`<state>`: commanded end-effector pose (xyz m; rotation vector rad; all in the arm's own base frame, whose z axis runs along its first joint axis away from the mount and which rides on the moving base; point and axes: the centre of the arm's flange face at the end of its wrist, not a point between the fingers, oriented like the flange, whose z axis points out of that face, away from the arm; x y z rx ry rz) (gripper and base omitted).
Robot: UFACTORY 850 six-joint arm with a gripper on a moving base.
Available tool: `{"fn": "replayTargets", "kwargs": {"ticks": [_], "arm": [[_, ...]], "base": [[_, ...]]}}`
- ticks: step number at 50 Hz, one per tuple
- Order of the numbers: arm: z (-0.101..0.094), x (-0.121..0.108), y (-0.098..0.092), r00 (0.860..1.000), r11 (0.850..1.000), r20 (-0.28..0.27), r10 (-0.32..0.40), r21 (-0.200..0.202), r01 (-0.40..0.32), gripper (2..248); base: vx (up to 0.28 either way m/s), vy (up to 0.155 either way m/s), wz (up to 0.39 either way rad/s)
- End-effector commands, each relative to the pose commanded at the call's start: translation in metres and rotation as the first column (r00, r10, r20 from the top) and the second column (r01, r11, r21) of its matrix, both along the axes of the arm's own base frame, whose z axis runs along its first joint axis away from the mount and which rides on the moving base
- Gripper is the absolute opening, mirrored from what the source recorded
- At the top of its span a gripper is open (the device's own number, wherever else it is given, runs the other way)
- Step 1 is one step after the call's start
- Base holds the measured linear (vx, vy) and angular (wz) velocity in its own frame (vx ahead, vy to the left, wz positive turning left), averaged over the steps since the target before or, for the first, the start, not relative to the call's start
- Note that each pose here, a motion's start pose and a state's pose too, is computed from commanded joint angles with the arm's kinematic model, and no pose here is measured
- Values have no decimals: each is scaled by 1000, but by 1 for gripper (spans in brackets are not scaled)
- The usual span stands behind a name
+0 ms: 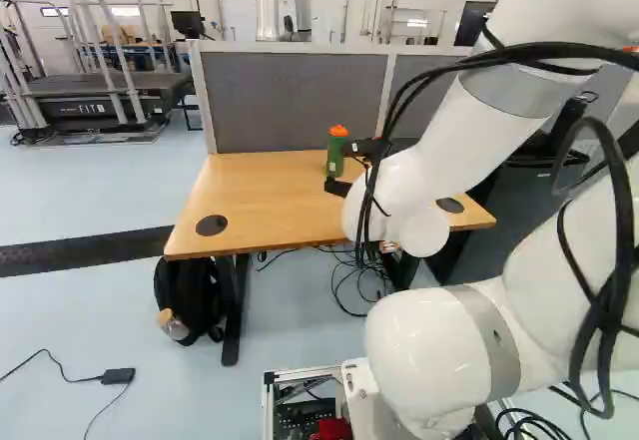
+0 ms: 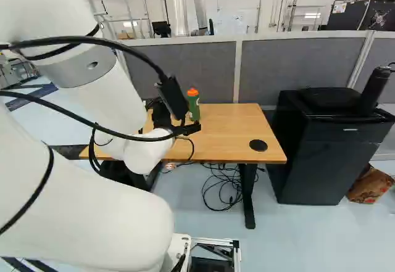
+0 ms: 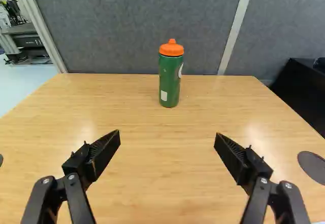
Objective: Pick up the green bottle from the table
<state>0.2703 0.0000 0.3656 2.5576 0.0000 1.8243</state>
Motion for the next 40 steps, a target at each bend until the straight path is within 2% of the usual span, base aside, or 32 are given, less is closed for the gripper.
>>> {"fn": "replayTargets", "kwargs": {"ticks": [25, 26, 40], "arm": [[0, 0, 0, 1000, 1000, 0, 0, 0, 0, 246], [1, 11, 0, 1000, 1000, -5, 0, 0, 0, 246], [5, 40, 0, 1000, 1000, -15, 0, 0, 0, 246]], "base": [[179, -3, -23], [182, -7, -26], [29, 1, -4]]}}
